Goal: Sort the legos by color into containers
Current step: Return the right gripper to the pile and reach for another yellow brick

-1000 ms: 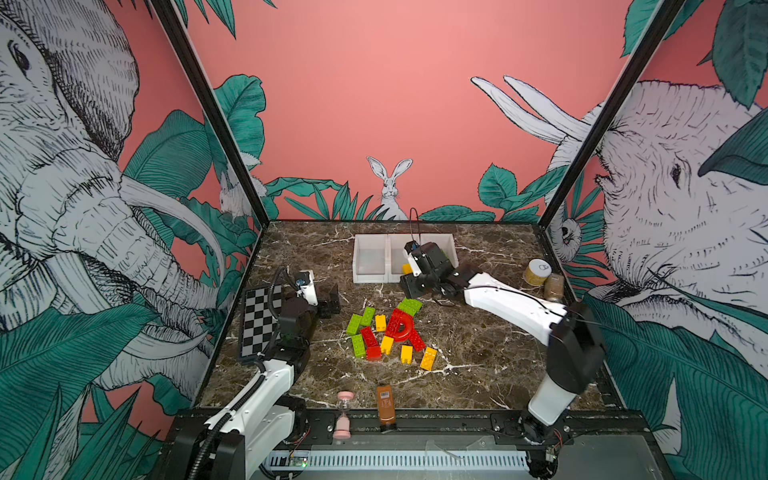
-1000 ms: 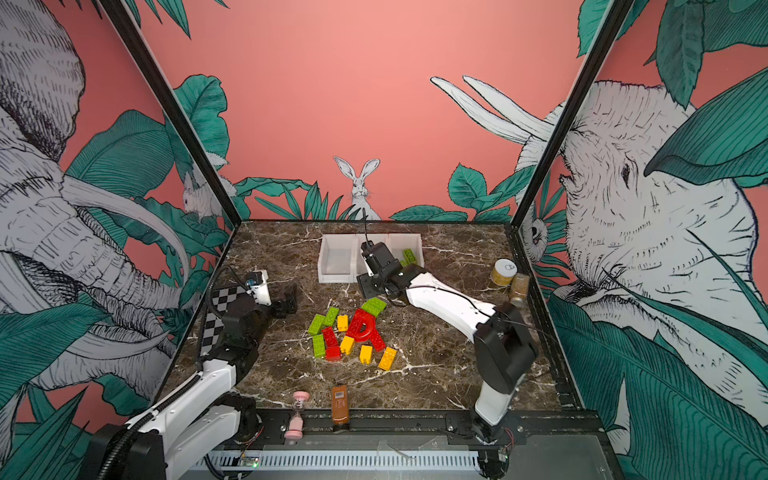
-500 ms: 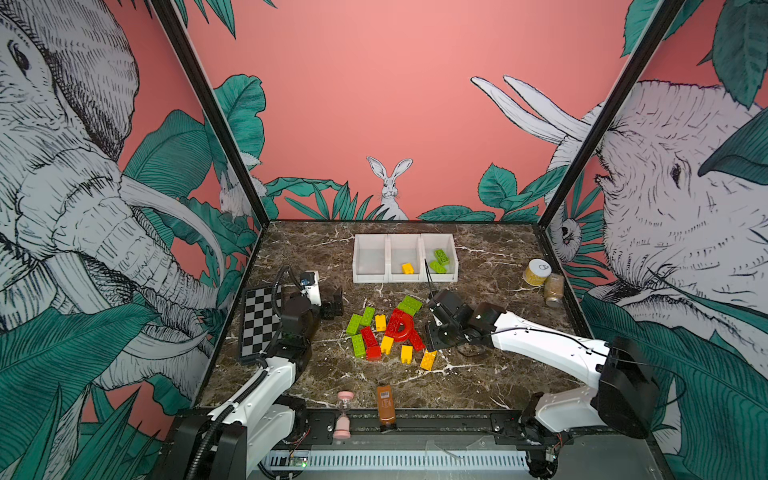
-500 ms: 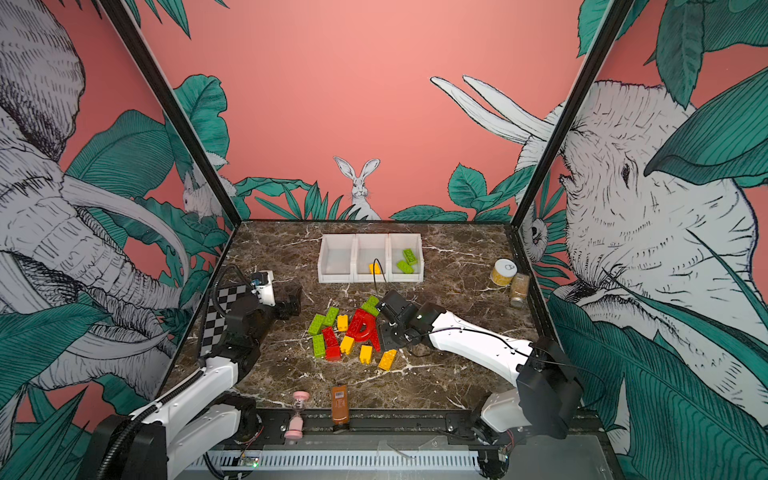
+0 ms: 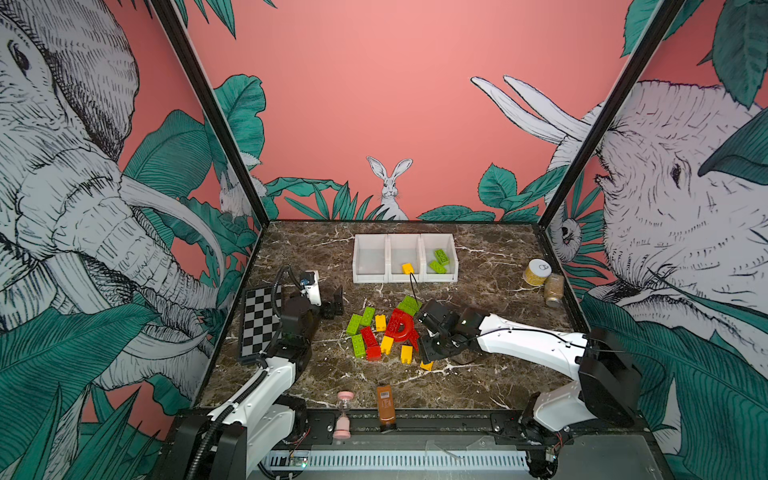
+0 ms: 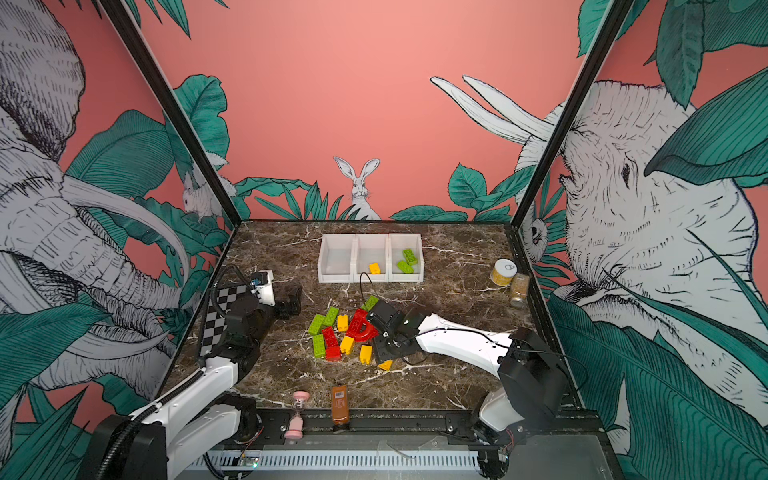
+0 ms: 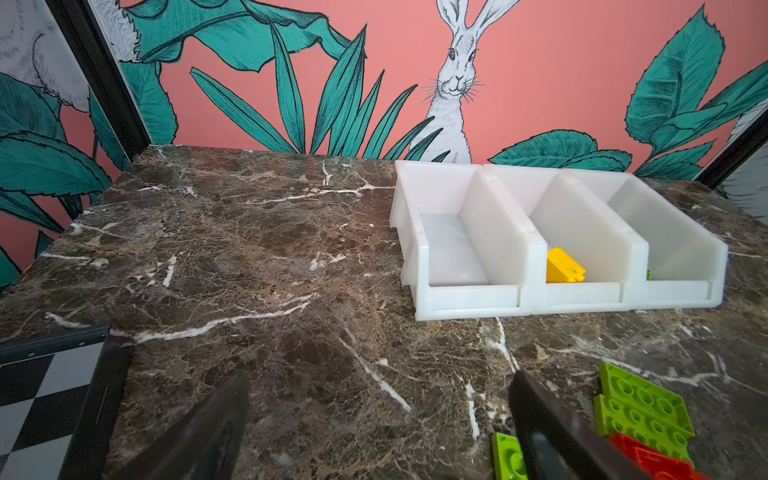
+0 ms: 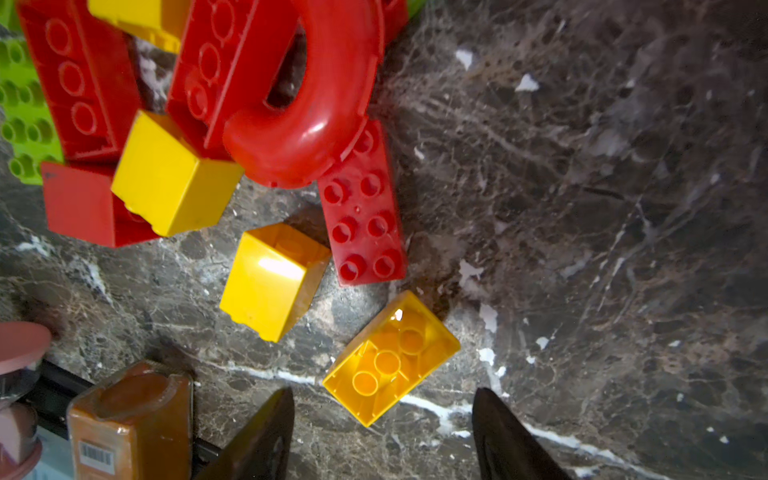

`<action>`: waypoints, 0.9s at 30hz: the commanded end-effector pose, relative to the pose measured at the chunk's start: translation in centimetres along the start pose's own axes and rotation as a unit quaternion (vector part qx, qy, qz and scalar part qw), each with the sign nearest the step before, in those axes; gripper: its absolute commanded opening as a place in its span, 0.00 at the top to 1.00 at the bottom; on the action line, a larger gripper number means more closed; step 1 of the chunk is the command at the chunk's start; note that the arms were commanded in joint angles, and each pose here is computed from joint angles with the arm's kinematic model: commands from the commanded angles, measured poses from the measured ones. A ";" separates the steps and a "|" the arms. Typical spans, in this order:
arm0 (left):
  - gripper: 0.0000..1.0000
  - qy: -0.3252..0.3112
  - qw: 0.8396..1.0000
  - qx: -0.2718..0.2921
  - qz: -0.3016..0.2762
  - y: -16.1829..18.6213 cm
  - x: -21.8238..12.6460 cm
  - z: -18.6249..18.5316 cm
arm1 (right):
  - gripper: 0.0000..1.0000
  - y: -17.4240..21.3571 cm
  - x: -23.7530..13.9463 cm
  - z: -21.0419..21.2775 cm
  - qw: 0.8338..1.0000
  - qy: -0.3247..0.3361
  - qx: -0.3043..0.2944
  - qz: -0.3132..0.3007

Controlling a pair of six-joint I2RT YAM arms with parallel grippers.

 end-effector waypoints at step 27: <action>0.02 0.000 1.000 -0.002 -0.014 -0.3 -0.2 -0.1 | 0.45 1.9 4.2 -0.7 0.996 0.054 0.006 0.073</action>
Point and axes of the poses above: each gripper's point midway between its finger pads, its own x axis out along the fingers, its own z axis along the line the jaws close on, y = z × x, the point moved 10 cm from there along -x, back along the fingers, and after that the axes turned 3 degrees about x, right-handed, at the moved point
